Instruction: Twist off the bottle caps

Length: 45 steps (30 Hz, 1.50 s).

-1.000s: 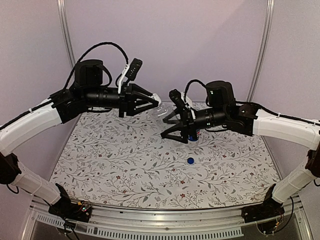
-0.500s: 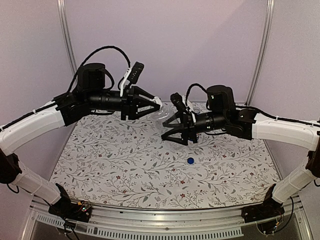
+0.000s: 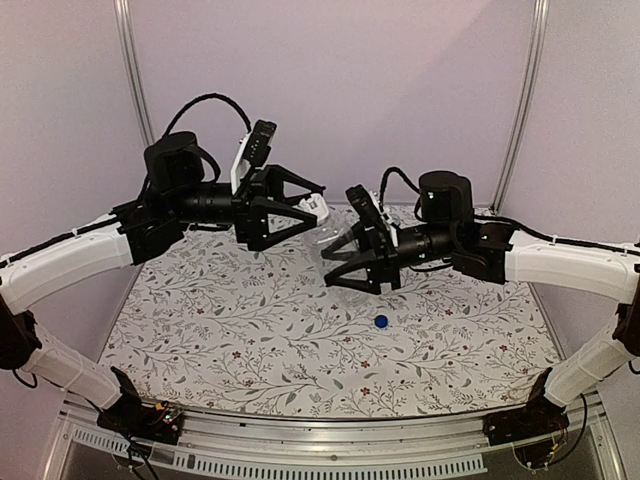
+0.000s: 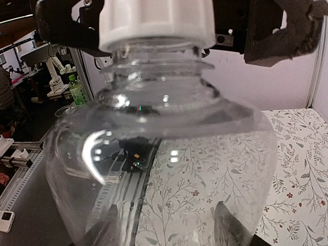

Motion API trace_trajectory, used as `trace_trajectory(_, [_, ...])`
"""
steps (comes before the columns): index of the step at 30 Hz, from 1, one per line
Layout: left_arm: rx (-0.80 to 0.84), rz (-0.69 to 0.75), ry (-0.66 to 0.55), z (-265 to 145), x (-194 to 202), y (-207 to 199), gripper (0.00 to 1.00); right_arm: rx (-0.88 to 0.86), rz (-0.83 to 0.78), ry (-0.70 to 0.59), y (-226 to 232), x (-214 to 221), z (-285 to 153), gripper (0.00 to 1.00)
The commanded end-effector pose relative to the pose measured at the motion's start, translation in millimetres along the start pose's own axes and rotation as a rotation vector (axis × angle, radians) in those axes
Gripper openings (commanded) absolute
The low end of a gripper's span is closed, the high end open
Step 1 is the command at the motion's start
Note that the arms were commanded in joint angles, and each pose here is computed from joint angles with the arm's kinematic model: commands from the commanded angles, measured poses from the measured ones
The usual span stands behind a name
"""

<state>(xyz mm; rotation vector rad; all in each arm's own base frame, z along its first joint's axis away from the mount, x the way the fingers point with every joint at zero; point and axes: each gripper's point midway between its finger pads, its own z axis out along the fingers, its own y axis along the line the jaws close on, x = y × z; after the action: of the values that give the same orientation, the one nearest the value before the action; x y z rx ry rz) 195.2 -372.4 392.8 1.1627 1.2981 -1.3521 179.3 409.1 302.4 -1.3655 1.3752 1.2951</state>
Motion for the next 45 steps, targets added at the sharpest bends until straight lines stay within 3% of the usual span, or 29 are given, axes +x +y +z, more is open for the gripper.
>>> trace_trajectory(1, [0.104, 0.053, -0.08, -1, -20, -23, 0.87, -0.068, -0.03, -0.068, 20, -21, -7, 0.33])
trace_trajectory(17, [0.227, 0.011, -0.102, 18, -19, -30, 0.67, -0.114, -0.001, -0.096, 28, -25, -8, 0.32])
trace_trajectory(26, [0.251, 0.001, -0.109, 19, -18, -32, 0.64, -0.118, 0.009, -0.089, 26, -20, -6, 0.31])
trace_trajectory(35, [0.24, -0.001, -0.105, 19, -17, -30, 0.48, -0.098, 0.021, -0.084, 23, -18, -5, 0.32])
trace_trajectory(45, [0.219, 0.001, -0.103, 20, -19, -27, 0.44, -0.093, 0.034, -0.075, 21, -13, -4, 0.31])
